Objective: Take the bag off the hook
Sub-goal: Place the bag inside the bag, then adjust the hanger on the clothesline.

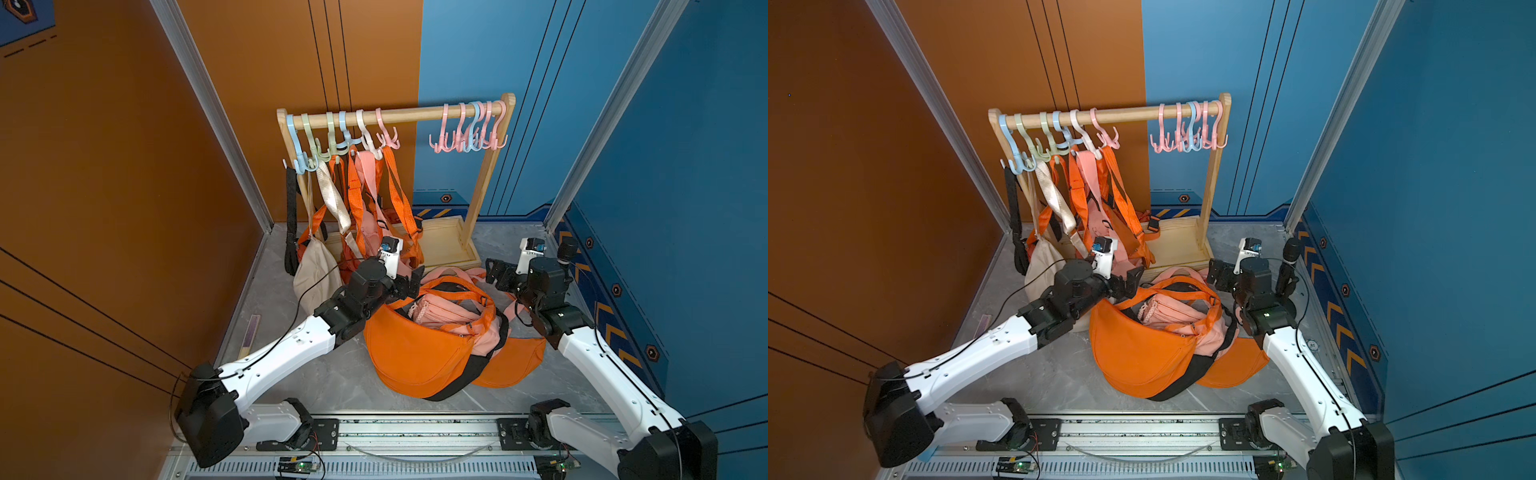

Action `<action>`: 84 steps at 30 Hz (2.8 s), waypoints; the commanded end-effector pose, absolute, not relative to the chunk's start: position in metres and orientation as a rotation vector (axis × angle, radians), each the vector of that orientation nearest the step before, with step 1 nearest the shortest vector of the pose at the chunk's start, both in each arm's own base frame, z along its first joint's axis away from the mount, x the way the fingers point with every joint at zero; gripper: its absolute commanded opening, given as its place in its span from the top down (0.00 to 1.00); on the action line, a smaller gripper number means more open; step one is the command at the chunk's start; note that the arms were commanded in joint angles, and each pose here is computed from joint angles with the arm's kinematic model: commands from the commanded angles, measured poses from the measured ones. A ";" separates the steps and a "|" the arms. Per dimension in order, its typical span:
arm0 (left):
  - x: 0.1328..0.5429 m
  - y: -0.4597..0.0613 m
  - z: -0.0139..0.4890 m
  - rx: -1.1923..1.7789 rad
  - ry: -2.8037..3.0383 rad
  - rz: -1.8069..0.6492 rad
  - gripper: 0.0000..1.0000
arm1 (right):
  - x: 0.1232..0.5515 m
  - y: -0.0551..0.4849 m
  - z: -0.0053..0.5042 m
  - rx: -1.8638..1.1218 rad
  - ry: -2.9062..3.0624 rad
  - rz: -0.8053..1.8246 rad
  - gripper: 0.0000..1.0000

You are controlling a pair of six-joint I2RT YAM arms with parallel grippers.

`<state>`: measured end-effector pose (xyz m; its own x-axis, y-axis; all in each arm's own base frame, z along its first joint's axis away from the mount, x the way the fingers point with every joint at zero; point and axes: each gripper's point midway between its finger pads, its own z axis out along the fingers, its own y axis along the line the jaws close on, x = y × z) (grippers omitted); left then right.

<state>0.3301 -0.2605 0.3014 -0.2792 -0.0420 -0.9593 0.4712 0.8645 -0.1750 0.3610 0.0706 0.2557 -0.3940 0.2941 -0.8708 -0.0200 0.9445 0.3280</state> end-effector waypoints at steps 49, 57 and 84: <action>0.239 -0.103 0.306 0.195 1.873 -0.311 0.02 | 0.502 0.322 0.362 -0.448 1.893 0.428 0.98; 0.245 -0.101 0.320 0.213 1.850 -0.278 0.02 | 0.494 0.298 0.370 -0.423 1.875 0.408 1.00; 0.327 -0.167 0.417 0.325 1.721 -0.386 0.02 | 0.493 0.161 0.387 -0.205 1.855 0.406 1.00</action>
<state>0.3243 -0.1619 0.3969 -0.2300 0.0074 -0.9732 0.3893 0.9172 -0.0850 0.4968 0.1715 0.3757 -0.3363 0.0130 -0.9417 -0.3429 0.9296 0.1353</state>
